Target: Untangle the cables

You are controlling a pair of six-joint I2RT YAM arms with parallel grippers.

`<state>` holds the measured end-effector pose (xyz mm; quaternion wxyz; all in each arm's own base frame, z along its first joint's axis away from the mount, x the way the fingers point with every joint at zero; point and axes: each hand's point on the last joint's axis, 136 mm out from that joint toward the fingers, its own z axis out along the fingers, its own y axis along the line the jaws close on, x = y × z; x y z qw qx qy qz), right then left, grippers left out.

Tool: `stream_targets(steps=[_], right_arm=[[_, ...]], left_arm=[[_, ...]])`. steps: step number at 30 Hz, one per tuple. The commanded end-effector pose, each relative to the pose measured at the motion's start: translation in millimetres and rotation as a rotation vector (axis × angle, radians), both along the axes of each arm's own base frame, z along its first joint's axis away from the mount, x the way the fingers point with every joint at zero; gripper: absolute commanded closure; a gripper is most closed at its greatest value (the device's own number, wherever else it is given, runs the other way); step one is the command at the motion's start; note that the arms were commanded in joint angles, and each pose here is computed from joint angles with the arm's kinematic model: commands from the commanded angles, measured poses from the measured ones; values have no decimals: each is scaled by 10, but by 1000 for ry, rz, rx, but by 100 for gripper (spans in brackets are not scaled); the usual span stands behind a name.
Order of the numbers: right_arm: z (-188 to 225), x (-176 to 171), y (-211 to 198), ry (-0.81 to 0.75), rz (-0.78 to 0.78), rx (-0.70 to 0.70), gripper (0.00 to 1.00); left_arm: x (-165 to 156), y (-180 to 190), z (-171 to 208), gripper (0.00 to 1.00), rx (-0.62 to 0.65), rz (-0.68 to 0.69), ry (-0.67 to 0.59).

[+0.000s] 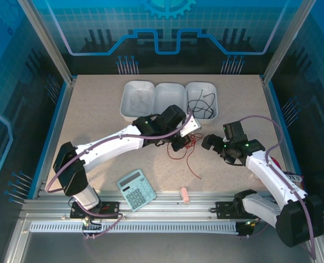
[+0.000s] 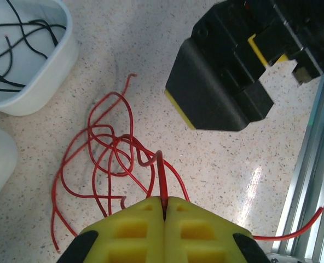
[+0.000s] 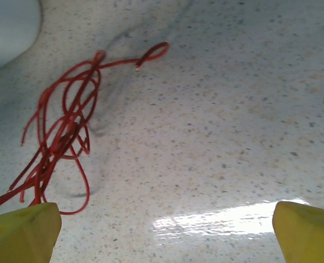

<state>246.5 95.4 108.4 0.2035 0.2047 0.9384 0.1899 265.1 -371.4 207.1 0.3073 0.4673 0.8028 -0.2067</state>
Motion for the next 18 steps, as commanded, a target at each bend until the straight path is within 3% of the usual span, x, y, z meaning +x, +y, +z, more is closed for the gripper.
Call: stream_targets(steps=[1,7,13,18], right_arm=[[209,123,243,-83,78,77,3],[191,175,534,-91,146,118,10],[153,256,848,-105,217,134,14],[16,373,870,-96,196,99,17]], left_arm=[[41,47,236,100,-52,57,-36],[276,46,234,100,-68,157,-25],[300,-7,207,100,-78,165,1],[217,-38,329,100,-134,144,26]])
